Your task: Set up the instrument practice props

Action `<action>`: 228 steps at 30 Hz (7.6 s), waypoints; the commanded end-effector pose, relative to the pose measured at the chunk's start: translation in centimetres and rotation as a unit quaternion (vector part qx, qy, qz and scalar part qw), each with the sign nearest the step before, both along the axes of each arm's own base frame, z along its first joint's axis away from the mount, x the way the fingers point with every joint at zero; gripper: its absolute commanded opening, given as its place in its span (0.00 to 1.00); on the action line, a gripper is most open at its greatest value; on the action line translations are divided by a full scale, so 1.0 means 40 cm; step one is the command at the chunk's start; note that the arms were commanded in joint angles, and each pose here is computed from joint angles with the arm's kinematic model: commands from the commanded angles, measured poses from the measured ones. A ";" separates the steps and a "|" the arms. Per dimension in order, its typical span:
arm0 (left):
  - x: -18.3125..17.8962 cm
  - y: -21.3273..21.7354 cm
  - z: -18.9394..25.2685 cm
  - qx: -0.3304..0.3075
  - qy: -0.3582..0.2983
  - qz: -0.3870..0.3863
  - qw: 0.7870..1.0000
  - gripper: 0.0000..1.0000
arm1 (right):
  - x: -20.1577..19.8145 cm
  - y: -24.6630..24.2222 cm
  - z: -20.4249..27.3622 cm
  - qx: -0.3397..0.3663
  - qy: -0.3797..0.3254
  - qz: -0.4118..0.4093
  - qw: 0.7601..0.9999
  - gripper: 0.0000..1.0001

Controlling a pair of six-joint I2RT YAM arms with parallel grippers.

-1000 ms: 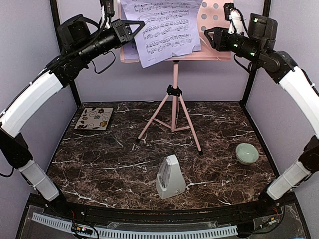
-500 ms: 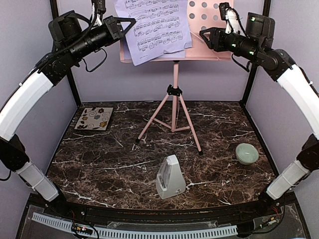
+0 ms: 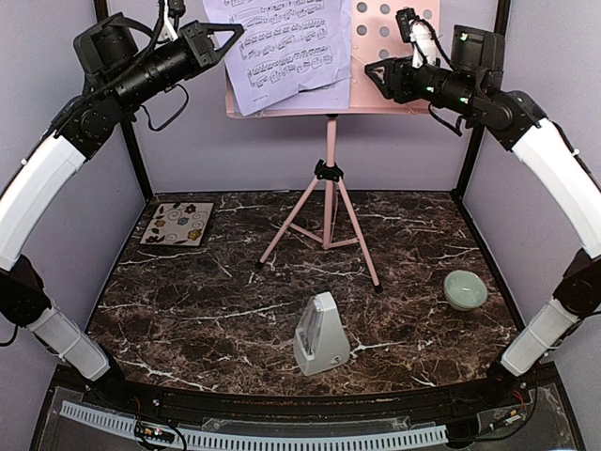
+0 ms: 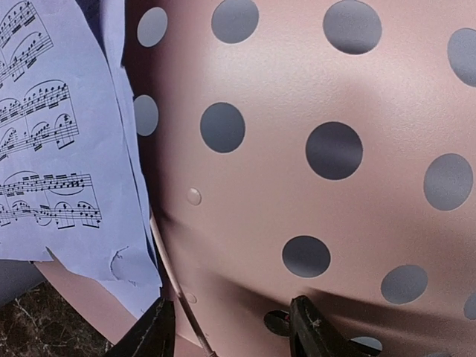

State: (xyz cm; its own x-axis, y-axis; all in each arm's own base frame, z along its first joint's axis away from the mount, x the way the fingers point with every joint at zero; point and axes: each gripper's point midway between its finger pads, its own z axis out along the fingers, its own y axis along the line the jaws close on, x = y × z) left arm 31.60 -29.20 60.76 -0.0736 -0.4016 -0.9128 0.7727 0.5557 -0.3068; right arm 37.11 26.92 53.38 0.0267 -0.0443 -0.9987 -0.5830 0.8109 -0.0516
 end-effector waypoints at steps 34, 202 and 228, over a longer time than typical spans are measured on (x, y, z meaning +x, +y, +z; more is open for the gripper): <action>-0.010 -0.015 0.064 -0.029 -0.031 -0.019 0.999 0.00 | -0.064 0.027 0.060 0.031 -0.120 -0.006 0.992 0.00; 0.062 -0.272 -0.056 0.111 -0.090 -0.064 0.988 0.30 | -0.168 -0.206 0.079 0.101 -0.059 -0.079 0.990 0.40; 0.067 -0.285 -0.055 0.104 -0.103 -0.068 0.987 0.22 | -0.120 -0.203 0.100 0.107 -0.081 -0.088 0.987 0.35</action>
State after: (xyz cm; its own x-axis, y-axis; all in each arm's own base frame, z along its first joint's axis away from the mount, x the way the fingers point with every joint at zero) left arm 35.92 -42.78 54.67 0.0141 -0.1360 -0.9906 0.8823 0.4678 -0.0517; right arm 32.50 20.10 55.14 0.1312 0.1120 -0.9850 -0.4673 0.8833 0.0382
